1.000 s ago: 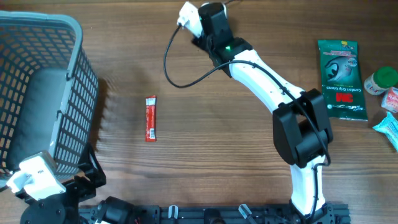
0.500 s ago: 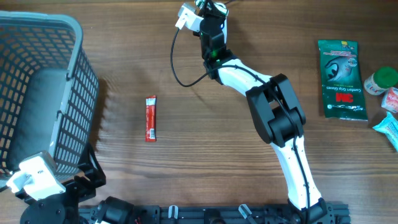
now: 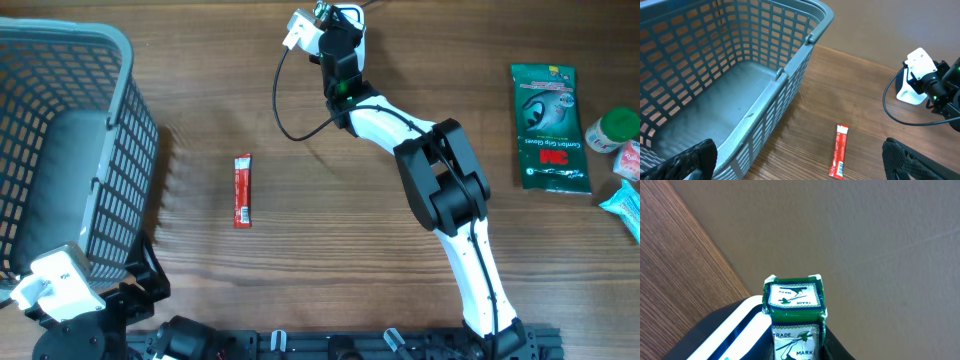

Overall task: Scan the item barcode
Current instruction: 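Hold the small box up in front of the scanner, then carry the small box to the table's right edge and release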

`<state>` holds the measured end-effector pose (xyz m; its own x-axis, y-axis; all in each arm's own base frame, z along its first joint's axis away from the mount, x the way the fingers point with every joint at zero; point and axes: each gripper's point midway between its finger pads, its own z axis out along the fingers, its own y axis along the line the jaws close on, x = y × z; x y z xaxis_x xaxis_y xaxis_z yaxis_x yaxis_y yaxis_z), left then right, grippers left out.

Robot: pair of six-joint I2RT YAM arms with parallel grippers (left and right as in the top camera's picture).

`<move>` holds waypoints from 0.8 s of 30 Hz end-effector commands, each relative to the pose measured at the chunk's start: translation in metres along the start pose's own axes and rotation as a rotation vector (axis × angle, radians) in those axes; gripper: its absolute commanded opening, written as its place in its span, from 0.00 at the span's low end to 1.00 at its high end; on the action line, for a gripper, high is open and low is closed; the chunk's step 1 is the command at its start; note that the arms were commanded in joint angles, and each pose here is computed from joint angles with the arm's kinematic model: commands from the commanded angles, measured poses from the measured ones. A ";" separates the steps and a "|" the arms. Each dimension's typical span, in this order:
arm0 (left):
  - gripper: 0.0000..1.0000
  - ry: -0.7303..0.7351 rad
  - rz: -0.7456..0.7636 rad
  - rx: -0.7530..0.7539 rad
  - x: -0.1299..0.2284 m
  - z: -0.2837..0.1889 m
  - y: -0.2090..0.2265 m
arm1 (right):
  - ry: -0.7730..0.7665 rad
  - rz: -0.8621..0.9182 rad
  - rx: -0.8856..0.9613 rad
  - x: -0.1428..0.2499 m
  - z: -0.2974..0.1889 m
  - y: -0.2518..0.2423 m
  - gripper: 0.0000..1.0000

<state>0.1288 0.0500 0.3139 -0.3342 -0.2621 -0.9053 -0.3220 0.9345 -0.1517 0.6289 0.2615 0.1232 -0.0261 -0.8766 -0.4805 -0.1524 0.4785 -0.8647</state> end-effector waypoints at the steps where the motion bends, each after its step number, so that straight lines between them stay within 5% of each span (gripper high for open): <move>1: 1.00 -0.005 -0.002 -0.004 0.000 0.000 0.001 | 0.036 0.048 0.058 -0.008 -0.008 -0.038 0.23; 7: 1.00 -0.005 -0.002 -0.004 0.000 0.000 0.001 | 0.398 0.275 0.091 0.086 -0.029 -0.117 0.20; 11: 1.00 -0.005 -0.002 -0.004 0.000 0.000 0.001 | 0.759 0.434 0.073 0.250 -0.051 -0.151 0.20; 15: 1.00 -0.005 -0.002 -0.004 0.000 0.000 0.001 | 0.860 0.600 -0.048 0.347 -0.069 -0.158 0.20; 20: 1.00 -0.005 -0.002 -0.004 0.000 0.000 0.001 | 1.019 0.809 0.062 0.457 -0.105 -0.174 0.20; 21: 1.00 -0.005 -0.002 -0.004 0.000 0.000 0.001 | 1.026 0.823 0.078 0.466 -0.108 -0.178 0.27; 24: 1.00 -0.005 -0.002 -0.004 0.000 0.000 0.001 | 0.946 0.937 0.083 0.448 -0.099 -0.194 1.00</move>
<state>0.1288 0.0500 0.3139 -0.3342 -0.2621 -0.9053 -0.3220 0.9345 -0.1517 0.5310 -0.2575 0.0810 -0.8093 0.0590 -0.5844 0.3566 0.8399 -0.4091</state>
